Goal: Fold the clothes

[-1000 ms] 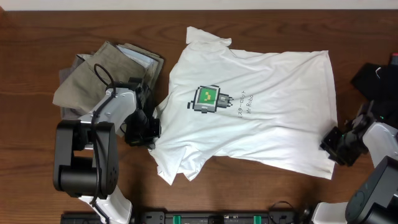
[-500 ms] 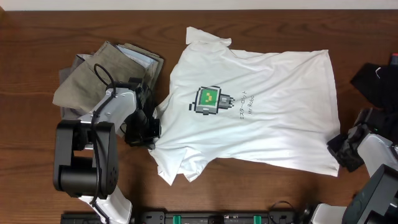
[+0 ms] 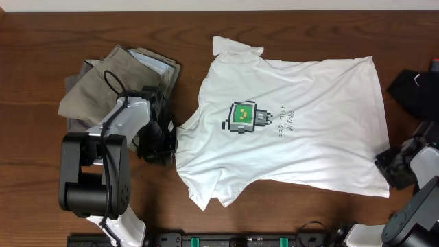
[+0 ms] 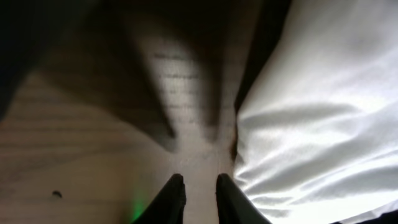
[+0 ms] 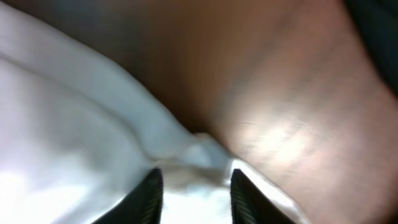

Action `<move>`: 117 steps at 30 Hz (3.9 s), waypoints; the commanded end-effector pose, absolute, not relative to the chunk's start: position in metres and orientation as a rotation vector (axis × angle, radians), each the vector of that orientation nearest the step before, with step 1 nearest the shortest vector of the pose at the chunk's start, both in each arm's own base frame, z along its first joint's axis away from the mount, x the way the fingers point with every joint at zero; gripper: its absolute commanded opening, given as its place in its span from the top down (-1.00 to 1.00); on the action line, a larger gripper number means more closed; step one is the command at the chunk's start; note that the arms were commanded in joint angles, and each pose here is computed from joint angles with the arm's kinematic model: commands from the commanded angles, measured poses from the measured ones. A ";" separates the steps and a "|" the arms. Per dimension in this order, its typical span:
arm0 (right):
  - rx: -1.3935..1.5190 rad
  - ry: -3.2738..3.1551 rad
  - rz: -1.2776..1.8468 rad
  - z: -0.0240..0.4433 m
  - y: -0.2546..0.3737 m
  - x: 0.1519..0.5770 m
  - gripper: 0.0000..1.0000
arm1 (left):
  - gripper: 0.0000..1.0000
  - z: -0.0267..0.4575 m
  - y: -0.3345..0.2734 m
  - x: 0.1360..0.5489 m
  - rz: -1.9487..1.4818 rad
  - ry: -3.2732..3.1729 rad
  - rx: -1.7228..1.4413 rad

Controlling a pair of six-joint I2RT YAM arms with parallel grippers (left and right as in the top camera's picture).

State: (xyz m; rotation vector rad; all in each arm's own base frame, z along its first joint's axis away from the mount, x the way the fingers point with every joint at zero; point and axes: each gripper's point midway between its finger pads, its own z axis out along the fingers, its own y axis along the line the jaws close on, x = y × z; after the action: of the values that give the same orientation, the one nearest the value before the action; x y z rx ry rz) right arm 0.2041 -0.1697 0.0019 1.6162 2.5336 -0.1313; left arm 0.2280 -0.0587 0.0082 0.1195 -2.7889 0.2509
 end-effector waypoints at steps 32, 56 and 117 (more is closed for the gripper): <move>0.791 2.579 0.421 0.094 -0.068 0.303 0.10 | 0.79 0.024 -0.154 0.377 0.819 -3.280 -0.484; 0.828 2.716 0.388 0.058 -0.059 0.289 0.13 | 0.26 0.014 -0.079 0.435 0.110 -3.541 -0.085; 0.869 2.354 0.532 0.097 -0.067 0.309 -0.17 | -0.28 0.009 -0.097 0.137 0.536 -2.823 0.177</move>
State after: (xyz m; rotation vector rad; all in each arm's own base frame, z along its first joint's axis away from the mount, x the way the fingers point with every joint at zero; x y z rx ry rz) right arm 0.3081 -0.0677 0.0923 0.9110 2.3486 0.5284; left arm 0.1372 -0.1031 0.0152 0.1233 -2.8158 0.5924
